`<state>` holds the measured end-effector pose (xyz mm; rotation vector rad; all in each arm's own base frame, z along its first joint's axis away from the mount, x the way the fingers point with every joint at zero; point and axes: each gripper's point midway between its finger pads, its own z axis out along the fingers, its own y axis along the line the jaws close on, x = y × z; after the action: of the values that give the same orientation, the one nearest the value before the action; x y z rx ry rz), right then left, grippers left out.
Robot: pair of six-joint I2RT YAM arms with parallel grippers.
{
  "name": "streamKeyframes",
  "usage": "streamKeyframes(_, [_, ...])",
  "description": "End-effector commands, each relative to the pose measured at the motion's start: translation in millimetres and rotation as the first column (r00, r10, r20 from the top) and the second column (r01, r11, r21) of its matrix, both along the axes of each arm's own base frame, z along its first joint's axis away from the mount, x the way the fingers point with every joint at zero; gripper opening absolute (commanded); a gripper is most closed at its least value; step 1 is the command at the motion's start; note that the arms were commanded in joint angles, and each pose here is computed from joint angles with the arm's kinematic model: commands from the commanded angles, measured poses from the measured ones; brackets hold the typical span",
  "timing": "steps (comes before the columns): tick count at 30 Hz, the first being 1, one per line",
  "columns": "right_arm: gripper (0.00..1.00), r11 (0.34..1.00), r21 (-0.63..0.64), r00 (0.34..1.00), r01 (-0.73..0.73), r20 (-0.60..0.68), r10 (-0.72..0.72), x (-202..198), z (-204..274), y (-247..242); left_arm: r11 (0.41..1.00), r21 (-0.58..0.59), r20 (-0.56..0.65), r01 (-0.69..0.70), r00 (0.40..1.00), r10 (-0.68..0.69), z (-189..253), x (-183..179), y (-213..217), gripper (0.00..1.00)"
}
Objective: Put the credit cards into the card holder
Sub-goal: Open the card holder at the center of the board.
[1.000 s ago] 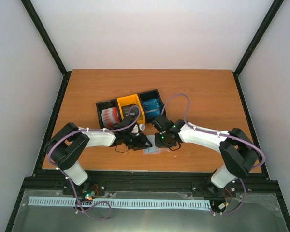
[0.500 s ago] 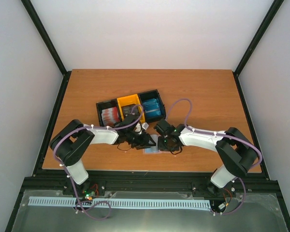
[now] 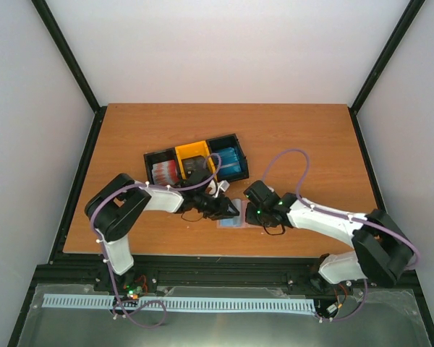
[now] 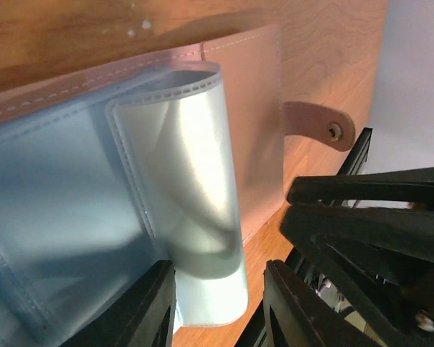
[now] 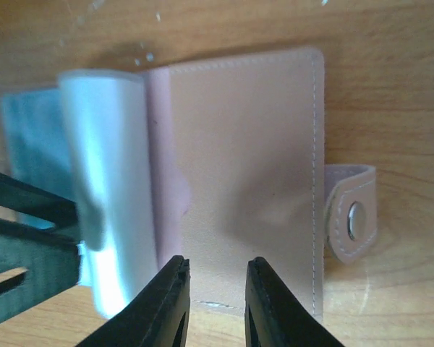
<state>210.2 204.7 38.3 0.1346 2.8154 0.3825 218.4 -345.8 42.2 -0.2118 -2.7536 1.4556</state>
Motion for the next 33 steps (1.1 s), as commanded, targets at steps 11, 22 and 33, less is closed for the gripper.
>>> streamKeyframes(11, [0.25,0.984,0.010,0.971,0.175,0.163,-0.174,9,49,-38,0.995,0.005,0.148,0.103,0.984,-0.103,14,8,-48,0.37])
streamKeyframes(22, [0.25,0.949,-0.010,0.926,0.314,0.224,-0.304,-1,70,-77,0.976,0.071,0.211,0.207,0.953,-0.218,0,-13,-84,0.37])
streamKeyframes(33, [0.25,0.922,0.028,0.885,0.386,0.270,-0.379,-6,90,-97,0.959,0.089,0.315,0.268,0.906,-0.283,5,-25,-106,0.41])
